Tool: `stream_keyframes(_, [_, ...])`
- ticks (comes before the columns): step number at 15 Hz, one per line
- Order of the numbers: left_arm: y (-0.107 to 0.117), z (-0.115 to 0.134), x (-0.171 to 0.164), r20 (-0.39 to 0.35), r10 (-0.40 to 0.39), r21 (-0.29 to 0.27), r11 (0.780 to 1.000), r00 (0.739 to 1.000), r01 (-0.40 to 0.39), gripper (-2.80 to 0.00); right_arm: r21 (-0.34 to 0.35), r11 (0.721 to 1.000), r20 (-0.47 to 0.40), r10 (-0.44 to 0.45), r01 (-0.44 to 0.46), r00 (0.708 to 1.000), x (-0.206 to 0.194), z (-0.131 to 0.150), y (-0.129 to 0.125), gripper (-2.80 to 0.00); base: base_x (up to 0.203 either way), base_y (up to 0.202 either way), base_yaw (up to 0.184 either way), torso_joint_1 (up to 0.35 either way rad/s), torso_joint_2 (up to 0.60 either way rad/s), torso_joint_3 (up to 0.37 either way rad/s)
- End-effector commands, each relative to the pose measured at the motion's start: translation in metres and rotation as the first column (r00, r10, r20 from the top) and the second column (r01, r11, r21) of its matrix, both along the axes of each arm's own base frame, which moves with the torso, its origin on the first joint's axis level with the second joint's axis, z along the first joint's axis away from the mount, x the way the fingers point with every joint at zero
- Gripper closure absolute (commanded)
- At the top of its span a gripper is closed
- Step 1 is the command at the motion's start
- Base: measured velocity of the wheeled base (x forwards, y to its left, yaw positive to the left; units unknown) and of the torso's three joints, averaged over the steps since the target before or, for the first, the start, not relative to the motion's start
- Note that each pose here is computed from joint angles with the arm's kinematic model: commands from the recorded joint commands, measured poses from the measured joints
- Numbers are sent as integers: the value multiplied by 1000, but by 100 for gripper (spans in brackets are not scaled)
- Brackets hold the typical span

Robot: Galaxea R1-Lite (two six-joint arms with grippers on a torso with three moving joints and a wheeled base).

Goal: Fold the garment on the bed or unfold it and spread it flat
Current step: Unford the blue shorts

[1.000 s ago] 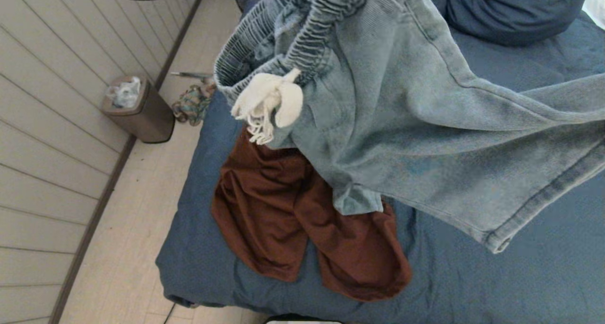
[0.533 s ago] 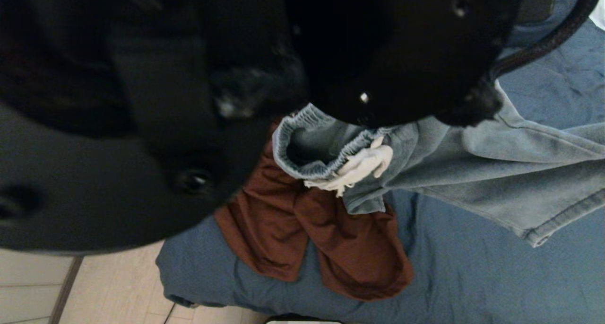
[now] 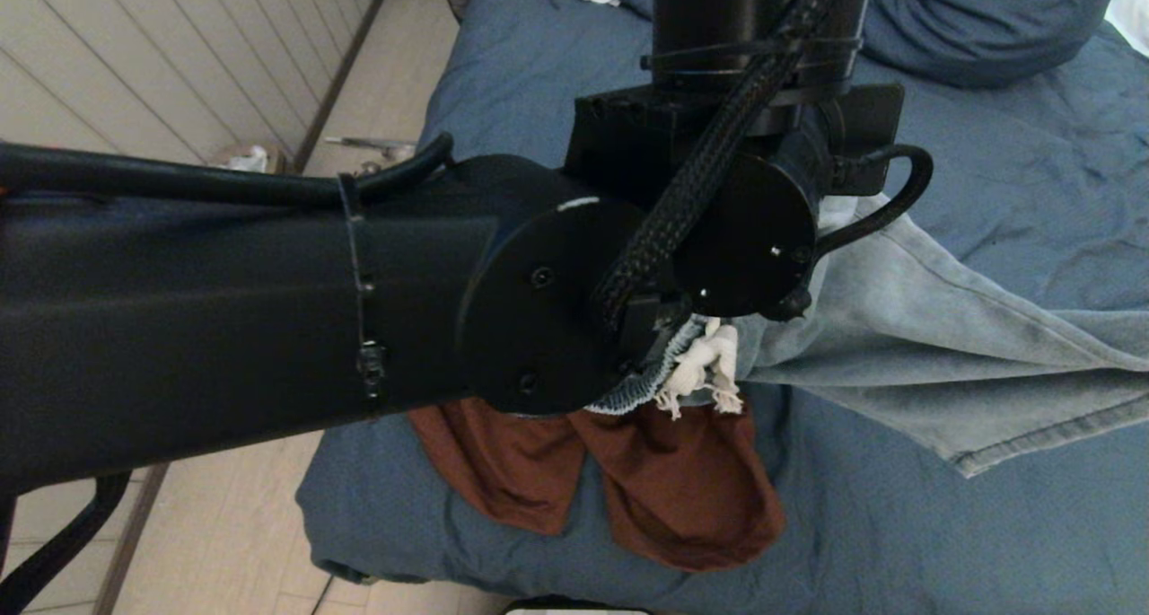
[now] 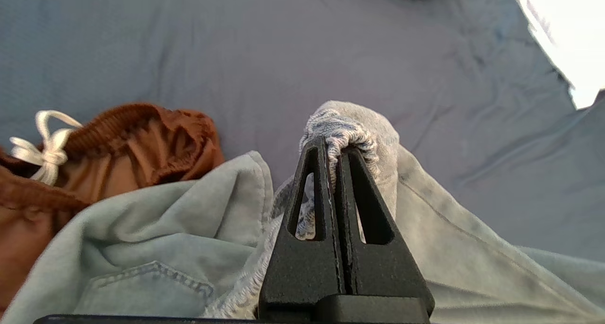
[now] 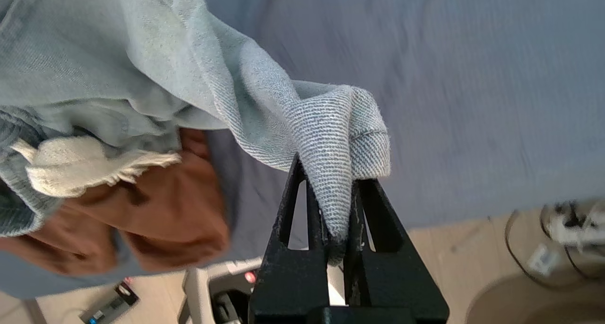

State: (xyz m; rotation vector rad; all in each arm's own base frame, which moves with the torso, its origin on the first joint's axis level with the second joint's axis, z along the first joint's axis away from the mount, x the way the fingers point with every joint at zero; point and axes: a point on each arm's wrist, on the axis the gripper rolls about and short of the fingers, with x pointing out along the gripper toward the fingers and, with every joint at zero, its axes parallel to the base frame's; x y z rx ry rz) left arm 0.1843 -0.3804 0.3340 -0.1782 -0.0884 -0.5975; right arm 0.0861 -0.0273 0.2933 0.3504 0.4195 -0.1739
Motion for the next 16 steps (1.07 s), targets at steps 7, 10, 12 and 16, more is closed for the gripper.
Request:
stream_keyframes(7, [-8, -14, 11, -11, 13, 24, 1000, 1000, -12, 0, -26, 1000, -6, 7, -7, 1000, 12, -30, -5, 0, 0, 0, 0, 0, 0, 0])
stream_keyframes(10, [-8, -14, 11, -11, 7, 25, 1000, 1000, -7, 0, -40, 999, -5, 11, -11, 1000, 5, -34, -3, 0, 0, 0, 0, 0, 0, 0])
stream_keyframes(12, [-8, -14, 11, -10, 2, 26, 1000, 1000, -2, 0, -43, 999, 5, 13, -13, 1000, -4, -35, 1, 0, 0, 0, 0, 0, 0, 0])
stream_keyframes(16, [-7, -14, 11, -10, 3, 25, 1000, 1000, -2, 0, -21, 999, -103, 42, -45, 994, -37, -43, 15, 0, 0, 0, 0, 0, 0, 0])
